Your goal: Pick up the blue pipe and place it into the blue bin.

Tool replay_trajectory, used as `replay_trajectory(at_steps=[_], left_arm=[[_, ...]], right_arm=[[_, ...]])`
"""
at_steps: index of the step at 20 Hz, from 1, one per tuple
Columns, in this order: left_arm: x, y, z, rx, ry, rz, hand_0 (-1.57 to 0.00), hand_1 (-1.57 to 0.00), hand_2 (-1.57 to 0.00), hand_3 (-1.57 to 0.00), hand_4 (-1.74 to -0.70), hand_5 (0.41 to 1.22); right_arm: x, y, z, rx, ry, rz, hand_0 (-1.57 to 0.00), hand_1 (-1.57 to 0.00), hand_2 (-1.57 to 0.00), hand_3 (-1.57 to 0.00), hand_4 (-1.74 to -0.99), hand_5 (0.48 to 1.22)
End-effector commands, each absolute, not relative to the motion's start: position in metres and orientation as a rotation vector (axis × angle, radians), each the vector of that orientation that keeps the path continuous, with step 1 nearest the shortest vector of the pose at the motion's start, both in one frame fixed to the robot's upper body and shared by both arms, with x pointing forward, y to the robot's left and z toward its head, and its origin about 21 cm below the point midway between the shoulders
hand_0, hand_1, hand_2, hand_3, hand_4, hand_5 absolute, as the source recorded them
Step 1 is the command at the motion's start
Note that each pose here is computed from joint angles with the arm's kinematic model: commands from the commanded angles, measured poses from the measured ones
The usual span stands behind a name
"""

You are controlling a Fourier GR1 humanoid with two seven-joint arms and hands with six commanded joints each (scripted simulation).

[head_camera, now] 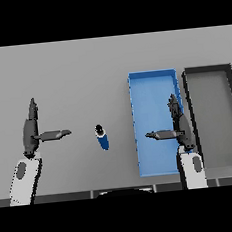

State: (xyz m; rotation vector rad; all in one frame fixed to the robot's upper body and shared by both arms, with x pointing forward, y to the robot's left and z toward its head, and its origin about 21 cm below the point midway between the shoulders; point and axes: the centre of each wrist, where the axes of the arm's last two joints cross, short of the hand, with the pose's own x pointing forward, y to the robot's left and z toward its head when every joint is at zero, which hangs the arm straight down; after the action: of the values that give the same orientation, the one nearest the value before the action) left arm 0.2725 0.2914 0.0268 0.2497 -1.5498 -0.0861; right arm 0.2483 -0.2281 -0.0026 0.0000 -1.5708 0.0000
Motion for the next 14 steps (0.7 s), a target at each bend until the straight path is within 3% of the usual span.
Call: replay_trajectory(at_steps=[1, 6, 9, 14], left_arm=[[0.272, 0.291, 0.027, 0.249, -1.555, -0.086, 0.00, 0.00, 0.00, 0.00, -0.97, 0.594], [0.268, 0.292, 0.023, 0.249, -1.562, -0.092, 0.00, 0.00, 0.00, 0.00, -0.97, 0.594], [0.265, 0.316, 0.033, 0.124, -1.566, -0.451, 0.00, 0.00, 0.00, 0.00, -0.97, 0.596], [0.264, 0.321, 0.040, 0.056, -1.565, -0.560, 0.00, 0.00, 0.00, 0.00, -0.97, 0.593]], right_arm=[[0.248, -0.228, -0.003, -0.001, -1.571, -0.001, 0.00, 0.00, 0.00, 0.00, -1.210, 0.594], [0.246, -0.234, -0.003, -0.005, -1.573, -0.002, 0.00, 0.00, 0.00, 0.00, -1.210, 0.594], [0.236, -0.246, 0.011, -0.135, -1.671, 0.338, 0.00, 0.00, 0.00, 0.00, -1.198, 0.589], [0.230, -0.240, 0.013, -0.153, -1.641, 0.417, 0.00, 0.00, 0.00, 0.00, -1.187, 0.585]])
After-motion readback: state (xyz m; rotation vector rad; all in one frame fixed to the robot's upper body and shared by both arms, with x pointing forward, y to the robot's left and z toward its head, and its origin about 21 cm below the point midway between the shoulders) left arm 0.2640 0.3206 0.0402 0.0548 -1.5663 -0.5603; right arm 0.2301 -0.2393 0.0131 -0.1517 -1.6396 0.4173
